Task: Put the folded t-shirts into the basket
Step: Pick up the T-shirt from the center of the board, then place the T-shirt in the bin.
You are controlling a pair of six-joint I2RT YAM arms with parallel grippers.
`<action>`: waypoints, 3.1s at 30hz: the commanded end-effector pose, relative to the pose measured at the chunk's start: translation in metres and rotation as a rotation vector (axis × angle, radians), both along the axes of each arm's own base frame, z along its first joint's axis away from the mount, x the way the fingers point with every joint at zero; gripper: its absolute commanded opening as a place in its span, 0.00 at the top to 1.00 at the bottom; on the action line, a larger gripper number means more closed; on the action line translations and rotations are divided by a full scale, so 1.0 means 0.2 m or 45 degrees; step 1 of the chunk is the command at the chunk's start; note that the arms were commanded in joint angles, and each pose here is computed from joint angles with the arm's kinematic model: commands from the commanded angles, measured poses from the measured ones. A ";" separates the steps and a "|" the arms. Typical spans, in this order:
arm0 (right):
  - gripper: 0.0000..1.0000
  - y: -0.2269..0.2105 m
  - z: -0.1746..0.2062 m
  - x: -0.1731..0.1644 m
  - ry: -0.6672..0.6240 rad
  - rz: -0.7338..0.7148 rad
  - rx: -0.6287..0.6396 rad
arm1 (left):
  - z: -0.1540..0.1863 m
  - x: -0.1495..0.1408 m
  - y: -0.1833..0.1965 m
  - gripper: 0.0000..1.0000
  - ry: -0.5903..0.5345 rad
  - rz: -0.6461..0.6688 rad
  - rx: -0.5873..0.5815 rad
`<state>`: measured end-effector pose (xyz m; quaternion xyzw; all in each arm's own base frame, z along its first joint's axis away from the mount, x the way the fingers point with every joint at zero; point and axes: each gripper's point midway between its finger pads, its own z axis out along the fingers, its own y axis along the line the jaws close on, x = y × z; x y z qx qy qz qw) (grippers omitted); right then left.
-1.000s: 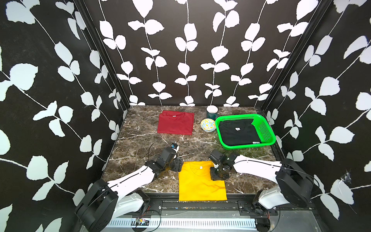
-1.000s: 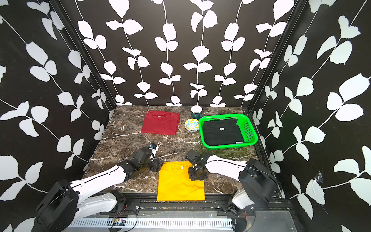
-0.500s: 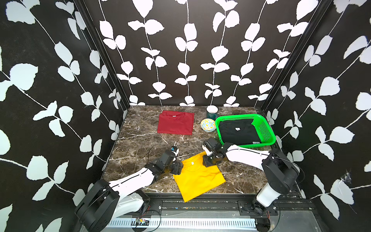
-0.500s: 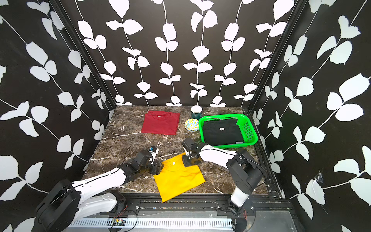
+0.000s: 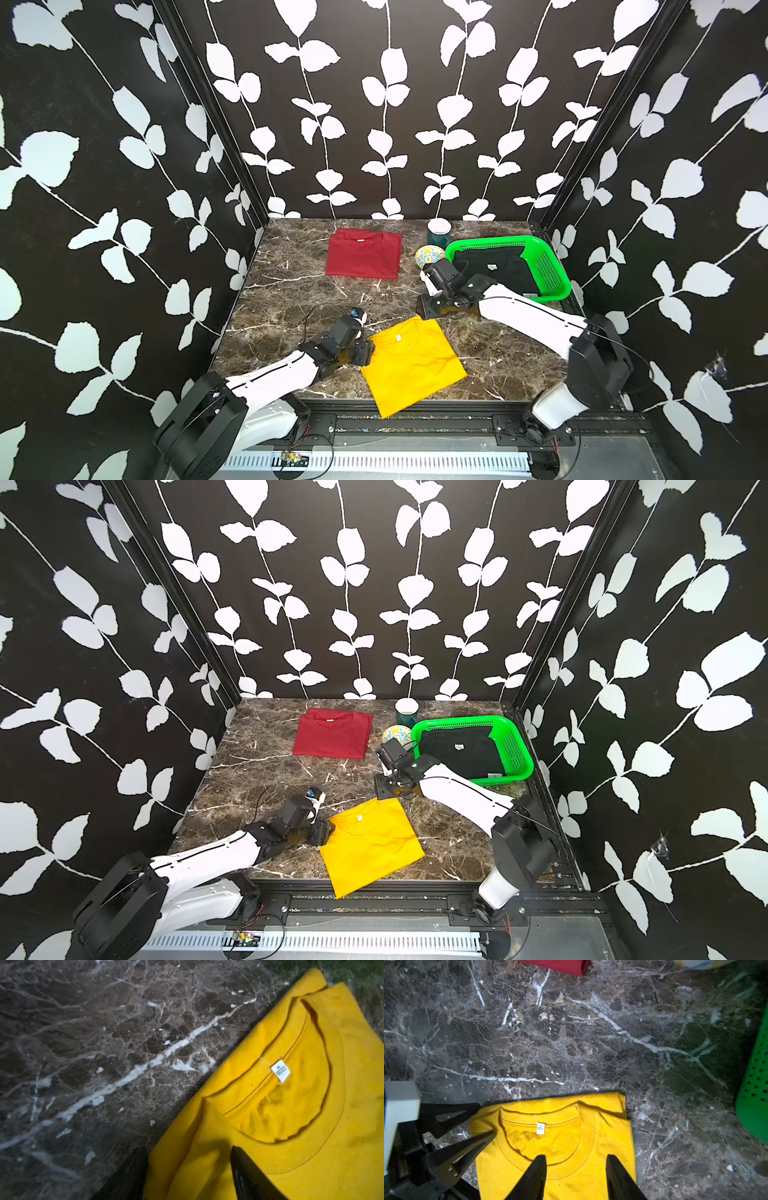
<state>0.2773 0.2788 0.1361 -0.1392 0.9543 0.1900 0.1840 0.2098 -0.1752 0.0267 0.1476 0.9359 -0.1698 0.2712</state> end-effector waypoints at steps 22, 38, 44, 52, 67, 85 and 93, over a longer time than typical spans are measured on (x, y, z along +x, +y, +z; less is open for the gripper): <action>0.02 -0.20 -0.25 -0.08 0.477 -0.635 -0.164 | 0.47 -0.18 -0.42 1.00 -0.539 -0.674 -0.112; 0.01 -0.13 -0.38 -0.09 0.681 -0.767 -0.220 | 0.51 -0.43 -0.55 1.00 -0.840 -1.130 -0.111; 0.25 -0.11 -0.46 -0.10 0.725 -0.759 -0.230 | 0.49 -0.47 -0.57 1.00 -0.859 -1.201 -0.054; 0.82 -0.08 -0.52 -0.09 0.758 -0.711 -0.220 | 0.52 -0.52 -0.56 1.00 -0.936 -1.252 -0.072; 1.00 -0.51 0.07 -0.11 0.266 -0.903 -0.213 | 0.82 -0.42 -0.63 1.00 -0.999 -1.099 -0.080; 1.00 -1.28 0.65 -0.05 -0.227 -1.379 -0.128 | 1.35 -0.17 -1.21 1.00 -1.333 -1.048 -0.149; 1.00 -1.53 0.82 -0.05 -0.385 -1.616 -0.011 | 1.39 0.09 -1.46 1.00 -1.279 -0.996 -0.249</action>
